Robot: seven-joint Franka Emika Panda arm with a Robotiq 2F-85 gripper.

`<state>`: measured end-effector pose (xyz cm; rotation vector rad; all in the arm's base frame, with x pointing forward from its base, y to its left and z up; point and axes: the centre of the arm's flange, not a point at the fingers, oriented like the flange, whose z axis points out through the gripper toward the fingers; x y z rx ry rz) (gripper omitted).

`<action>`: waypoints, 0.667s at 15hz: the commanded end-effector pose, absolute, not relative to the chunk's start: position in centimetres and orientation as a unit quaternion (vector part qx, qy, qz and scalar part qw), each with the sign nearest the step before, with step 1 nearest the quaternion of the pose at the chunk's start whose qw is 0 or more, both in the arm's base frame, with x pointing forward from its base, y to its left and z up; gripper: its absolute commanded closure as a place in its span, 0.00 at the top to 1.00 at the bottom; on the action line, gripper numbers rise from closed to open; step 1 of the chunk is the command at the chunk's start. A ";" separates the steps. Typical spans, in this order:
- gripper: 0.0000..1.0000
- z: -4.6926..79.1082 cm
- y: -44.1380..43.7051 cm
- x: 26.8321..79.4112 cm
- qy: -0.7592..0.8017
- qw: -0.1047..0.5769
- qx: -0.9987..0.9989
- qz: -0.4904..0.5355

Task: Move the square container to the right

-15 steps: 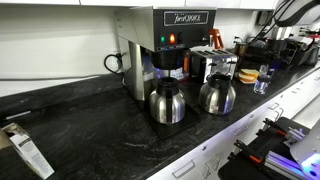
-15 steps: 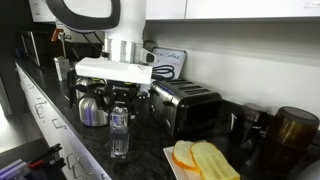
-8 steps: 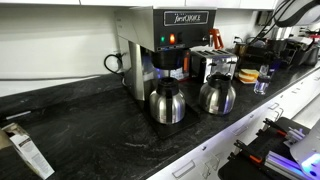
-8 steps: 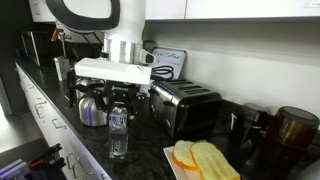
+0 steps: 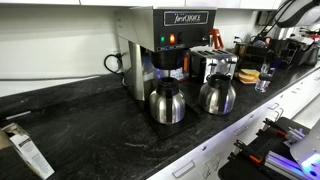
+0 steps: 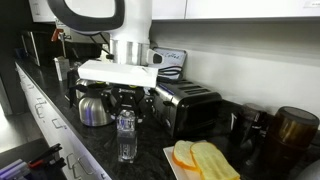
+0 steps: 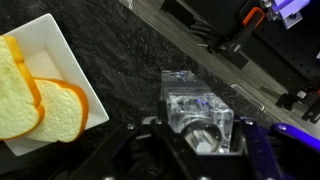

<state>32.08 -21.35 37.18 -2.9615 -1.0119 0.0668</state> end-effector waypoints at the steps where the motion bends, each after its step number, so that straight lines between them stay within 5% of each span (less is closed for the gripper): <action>1: 0.26 36.4 -23.4 33.7 -0.303 -0.014 -0.953 0.018; 10: 0.26 34.9 -26.0 36.6 -0.276 -0.042 -0.960 0.038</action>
